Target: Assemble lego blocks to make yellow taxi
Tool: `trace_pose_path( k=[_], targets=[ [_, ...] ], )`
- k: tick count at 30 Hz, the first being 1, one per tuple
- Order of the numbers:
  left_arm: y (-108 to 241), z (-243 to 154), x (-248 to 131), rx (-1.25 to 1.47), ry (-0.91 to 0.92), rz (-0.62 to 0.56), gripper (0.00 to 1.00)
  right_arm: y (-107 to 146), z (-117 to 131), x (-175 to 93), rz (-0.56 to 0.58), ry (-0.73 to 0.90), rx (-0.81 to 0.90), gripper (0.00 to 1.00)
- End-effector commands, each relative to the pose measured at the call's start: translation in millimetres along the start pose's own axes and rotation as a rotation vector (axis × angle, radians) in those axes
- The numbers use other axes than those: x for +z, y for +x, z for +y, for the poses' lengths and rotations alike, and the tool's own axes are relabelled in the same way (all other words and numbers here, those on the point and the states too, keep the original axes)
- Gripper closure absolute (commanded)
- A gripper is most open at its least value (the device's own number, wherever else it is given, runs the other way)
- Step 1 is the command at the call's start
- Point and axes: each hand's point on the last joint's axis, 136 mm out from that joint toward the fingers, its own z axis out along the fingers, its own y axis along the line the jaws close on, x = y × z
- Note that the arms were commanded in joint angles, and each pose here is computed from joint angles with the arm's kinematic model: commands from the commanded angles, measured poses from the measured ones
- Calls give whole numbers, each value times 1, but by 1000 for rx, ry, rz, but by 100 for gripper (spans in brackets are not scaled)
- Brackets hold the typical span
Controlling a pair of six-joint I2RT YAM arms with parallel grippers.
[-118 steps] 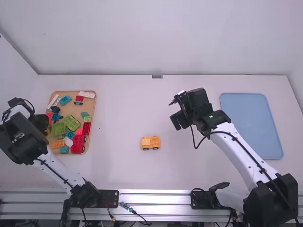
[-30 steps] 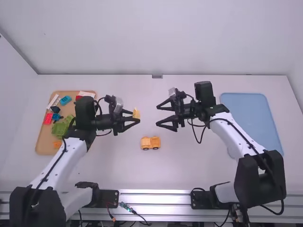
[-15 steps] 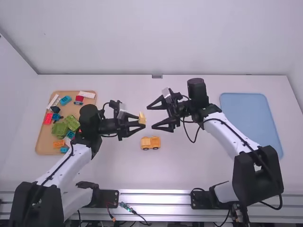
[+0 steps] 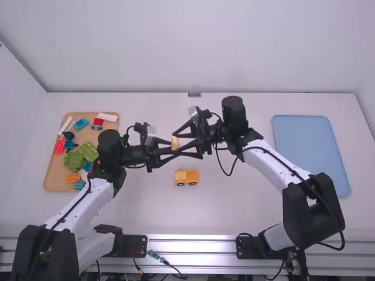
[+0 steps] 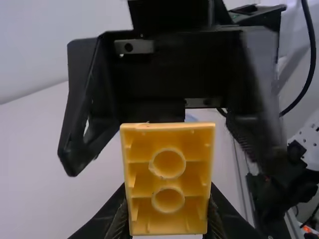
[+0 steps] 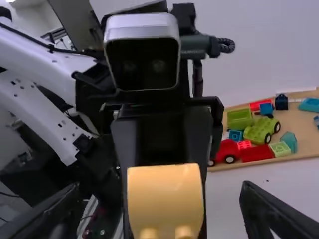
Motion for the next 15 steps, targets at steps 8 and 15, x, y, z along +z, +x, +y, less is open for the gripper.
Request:
trace_pose_path(
  k=[8, 15],
  targets=[
    [-1, -3, 1, 14, 1, -4, 99, 1, -6, 1, -6, -36, 58, 45],
    [0, -2, 1, 9, 1, -2, 98, 0, -3, 1, -6, -53, 44, 59]
  ],
)
